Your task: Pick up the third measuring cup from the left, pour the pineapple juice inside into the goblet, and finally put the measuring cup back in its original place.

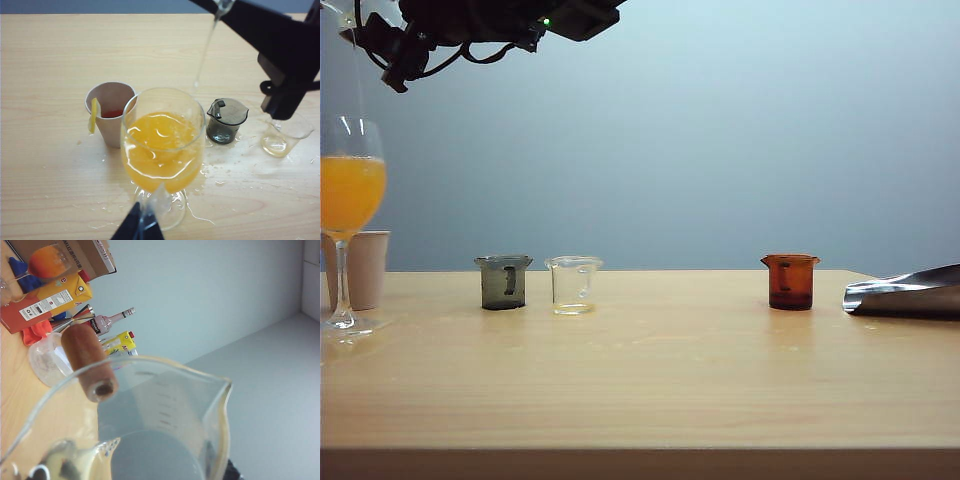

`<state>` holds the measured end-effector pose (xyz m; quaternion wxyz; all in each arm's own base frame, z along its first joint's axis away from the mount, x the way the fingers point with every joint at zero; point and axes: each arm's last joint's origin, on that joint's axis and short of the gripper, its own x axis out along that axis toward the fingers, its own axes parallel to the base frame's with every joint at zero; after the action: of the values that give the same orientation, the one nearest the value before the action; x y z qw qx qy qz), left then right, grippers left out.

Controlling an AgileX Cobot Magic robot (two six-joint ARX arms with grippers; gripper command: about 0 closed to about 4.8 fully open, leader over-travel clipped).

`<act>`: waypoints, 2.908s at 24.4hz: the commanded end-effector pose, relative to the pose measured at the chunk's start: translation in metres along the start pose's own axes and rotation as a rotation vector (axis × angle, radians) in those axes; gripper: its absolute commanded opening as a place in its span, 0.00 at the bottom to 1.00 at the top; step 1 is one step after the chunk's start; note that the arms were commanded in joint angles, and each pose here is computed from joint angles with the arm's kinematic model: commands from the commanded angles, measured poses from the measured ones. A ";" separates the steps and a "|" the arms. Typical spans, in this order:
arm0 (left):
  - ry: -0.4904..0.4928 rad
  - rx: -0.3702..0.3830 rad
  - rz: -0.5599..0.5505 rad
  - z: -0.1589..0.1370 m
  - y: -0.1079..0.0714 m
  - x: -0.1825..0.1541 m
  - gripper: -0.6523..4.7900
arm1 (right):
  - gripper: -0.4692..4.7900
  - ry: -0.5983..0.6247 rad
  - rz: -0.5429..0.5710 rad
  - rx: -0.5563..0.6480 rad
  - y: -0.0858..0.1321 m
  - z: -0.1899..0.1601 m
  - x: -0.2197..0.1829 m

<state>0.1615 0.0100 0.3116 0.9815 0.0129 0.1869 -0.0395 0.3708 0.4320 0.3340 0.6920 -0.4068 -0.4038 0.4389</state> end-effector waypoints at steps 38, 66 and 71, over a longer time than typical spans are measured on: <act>-0.017 0.003 -0.001 0.002 0.000 -0.001 0.11 | 0.29 -0.058 -0.045 -0.115 -0.010 0.011 0.001; -0.018 0.004 -0.002 0.002 0.000 -0.001 0.11 | 0.29 -0.082 -0.048 -0.219 -0.011 0.015 0.001; -0.018 0.004 -0.002 0.002 0.000 -0.001 0.11 | 0.29 -0.082 -0.046 -0.221 -0.011 0.015 0.001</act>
<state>0.1615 0.0099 0.3116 0.9815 0.0130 0.1867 -0.0399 0.3653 0.4348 0.3377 0.6373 -0.4578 -0.4687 0.4056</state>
